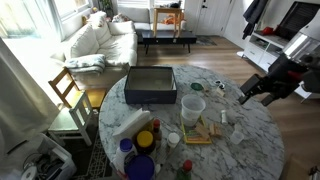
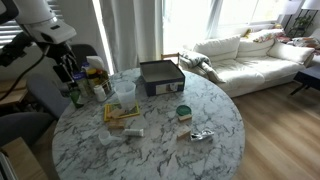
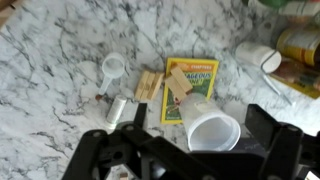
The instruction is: Put the bottle into the jar
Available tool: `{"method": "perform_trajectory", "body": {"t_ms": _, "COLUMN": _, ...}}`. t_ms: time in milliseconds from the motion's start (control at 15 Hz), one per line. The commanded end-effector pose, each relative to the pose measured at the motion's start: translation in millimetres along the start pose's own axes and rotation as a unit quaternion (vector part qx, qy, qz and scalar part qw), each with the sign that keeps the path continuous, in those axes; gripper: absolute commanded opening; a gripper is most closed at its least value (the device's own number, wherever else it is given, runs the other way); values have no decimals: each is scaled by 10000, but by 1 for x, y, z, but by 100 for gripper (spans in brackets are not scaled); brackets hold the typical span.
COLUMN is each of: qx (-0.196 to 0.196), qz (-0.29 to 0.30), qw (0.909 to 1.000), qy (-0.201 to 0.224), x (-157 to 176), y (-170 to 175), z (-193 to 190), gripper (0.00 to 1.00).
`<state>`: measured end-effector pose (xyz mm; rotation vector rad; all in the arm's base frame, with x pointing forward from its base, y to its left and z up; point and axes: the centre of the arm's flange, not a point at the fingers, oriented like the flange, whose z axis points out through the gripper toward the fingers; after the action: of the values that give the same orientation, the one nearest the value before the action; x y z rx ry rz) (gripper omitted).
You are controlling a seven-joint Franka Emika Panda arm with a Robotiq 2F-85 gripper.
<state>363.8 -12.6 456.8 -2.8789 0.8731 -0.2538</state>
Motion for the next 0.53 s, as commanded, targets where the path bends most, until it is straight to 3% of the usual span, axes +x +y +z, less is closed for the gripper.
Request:
{"method": "perform_trajectory", "body": {"t_ms": 0, "qx": 12, "qz": 45, "qw": 10000, "qy": 47, "x": 5, "y": 2, "z": 4, "gripper": 100}}
{"method": "perform_trajectory", "body": {"t_ms": 333, "qx": 23, "qz": -2, "qw": 10000, "qy": 46, "x": 4, "y": -2, "z": 1, "gripper": 100}}
{"method": "perform_trajectory", "body": {"t_ms": 467, "qx": 64, "qz": 579, "qw": 9983, "qy": 46, "x": 26, "y": 7, "z": 20, "gripper": 100}}
